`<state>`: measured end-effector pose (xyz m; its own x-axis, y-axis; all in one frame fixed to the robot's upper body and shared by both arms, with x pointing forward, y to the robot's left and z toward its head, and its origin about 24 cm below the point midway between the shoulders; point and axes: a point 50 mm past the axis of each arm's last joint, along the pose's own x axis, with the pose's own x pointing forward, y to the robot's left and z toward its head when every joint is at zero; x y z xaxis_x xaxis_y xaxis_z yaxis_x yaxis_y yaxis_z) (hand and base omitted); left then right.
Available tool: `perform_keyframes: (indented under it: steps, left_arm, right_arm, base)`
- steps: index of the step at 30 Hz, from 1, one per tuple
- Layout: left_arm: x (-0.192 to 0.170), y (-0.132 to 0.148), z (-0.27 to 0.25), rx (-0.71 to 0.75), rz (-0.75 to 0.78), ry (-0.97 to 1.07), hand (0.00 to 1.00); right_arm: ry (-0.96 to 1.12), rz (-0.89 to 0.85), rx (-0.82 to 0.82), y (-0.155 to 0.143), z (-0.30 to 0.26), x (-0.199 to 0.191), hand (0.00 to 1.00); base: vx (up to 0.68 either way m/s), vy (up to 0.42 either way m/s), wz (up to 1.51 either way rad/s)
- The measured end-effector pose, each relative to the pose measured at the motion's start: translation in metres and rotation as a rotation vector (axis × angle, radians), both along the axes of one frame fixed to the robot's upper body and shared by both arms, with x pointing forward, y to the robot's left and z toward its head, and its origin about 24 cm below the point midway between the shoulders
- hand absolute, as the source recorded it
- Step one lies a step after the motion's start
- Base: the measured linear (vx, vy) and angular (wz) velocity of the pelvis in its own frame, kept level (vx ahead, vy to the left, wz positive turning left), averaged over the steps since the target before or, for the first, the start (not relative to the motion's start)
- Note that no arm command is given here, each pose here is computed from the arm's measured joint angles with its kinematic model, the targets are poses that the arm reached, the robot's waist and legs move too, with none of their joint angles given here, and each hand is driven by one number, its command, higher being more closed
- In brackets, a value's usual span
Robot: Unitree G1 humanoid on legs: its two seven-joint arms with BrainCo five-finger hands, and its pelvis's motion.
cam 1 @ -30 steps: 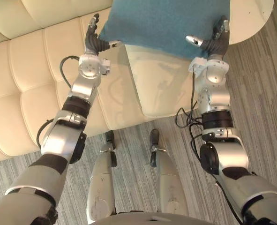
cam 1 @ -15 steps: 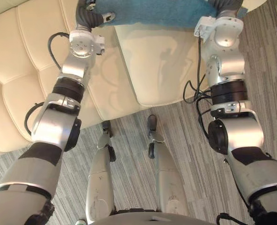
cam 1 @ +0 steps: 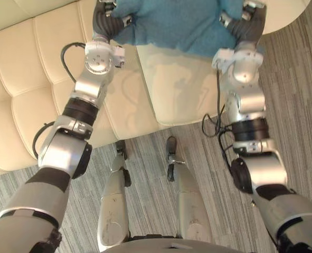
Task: Pick up cushions and gather them together orderly.
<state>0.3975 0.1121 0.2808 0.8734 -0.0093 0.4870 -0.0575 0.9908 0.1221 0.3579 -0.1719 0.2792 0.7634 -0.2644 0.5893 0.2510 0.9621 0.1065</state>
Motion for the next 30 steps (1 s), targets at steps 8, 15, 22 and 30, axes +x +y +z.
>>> perform_keyframes:
  steps: [8,15,22,30]
  left_arm:
    - [-0.026,-0.006,-0.078,-0.117,-0.051,0.112,1.00]
    - [-0.075,0.002,-0.149,-0.261,-0.023,0.222,1.00]
    - [-0.140,0.018,-0.222,-0.363,0.049,0.431,1.00]
    - [-0.183,0.032,-0.243,-0.407,0.102,0.506,1.00]
  right_arm:
    - [0.140,0.020,0.054,0.004,-0.091,-0.039,1.00]
    - [0.327,0.127,0.095,0.019,-0.163,-0.088,1.00]
    - [0.529,0.209,0.111,0.021,-0.215,-0.137,1.00]
    - [0.653,0.266,0.107,0.028,-0.241,-0.164,1.00]
  base:
    - [0.04,-0.033,0.19]
    - [0.00,0.000,0.11]
    - [0.06,-0.011,0.13]
    - [0.05,-0.004,0.19]
